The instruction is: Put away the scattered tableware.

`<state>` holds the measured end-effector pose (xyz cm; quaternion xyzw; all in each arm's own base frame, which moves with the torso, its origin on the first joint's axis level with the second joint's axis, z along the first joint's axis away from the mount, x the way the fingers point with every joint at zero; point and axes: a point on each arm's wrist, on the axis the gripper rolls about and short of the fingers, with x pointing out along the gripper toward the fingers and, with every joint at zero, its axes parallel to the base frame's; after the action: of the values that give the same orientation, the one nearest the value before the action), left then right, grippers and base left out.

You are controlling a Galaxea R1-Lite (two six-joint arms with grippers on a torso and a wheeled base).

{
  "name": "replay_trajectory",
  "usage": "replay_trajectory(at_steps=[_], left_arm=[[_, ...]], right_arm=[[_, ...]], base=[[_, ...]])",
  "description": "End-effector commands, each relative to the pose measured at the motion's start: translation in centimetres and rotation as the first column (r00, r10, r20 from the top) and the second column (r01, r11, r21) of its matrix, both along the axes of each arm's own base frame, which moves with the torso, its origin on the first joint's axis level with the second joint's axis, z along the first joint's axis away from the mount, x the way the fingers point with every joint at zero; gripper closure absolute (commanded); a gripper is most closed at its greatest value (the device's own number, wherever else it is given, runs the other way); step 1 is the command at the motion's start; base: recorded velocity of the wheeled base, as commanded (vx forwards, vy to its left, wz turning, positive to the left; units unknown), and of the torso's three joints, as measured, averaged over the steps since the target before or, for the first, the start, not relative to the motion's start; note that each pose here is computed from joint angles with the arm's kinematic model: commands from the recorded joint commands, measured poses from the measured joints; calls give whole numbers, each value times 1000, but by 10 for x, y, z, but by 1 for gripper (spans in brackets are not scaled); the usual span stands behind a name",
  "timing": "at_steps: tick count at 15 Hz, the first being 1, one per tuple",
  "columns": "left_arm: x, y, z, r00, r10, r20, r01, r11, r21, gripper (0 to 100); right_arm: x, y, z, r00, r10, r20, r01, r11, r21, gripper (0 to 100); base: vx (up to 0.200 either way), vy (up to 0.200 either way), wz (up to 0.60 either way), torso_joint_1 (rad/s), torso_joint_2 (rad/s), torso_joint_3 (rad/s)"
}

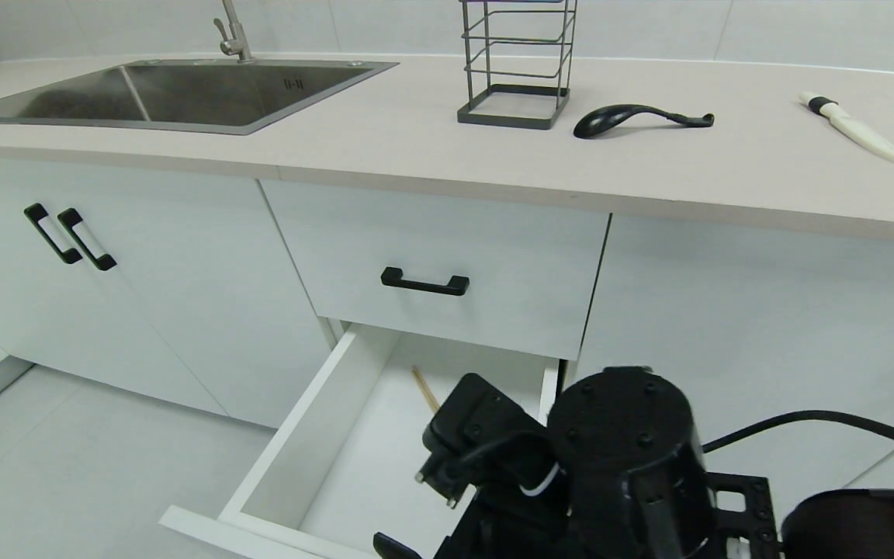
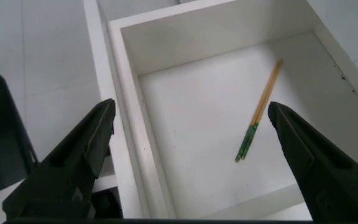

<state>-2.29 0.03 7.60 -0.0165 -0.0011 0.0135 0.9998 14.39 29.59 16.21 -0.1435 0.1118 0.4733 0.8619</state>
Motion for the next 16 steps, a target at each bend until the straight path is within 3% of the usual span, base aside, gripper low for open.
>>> replay_trajectory(at_steps=[1,3,5,10,13,16], left_arm=[[0,0,0,1000,1,0,-1,1000,-1,0],[0,0,0,1000,1,0,-1,1000,-1,0],[0,0,0,1000,-1,0,1,1000,-1,0],[0,0,0,1000,1,0,-1,1000,-1,0],[0,0,0,1000,1,0,-1,1000,-1,0],[0,0,0,1000,1,0,-1,1000,-1,0]], right_arm=[[-4,-22,1,1000,31,4,-31,998,51,0],[-2,-28,0,995,97,10,-98,989,113,0],[-1,-41,-2,984,180,-9,-177,976,126,0],[1,-74,2,993,122,-7,-120,984,132,0],[-14,-100,-17,992,118,-33,-116,992,57,0],[-18,-110,-17,998,60,1,-60,998,34,0]], base=[[0,0,0,0,0,0],[0,0,0,0,0,0],[0,0,0,0,0,0],[0,0,0,0,0,0],[0,0,0,0,0,0],[0,0,0,0,0,0]])
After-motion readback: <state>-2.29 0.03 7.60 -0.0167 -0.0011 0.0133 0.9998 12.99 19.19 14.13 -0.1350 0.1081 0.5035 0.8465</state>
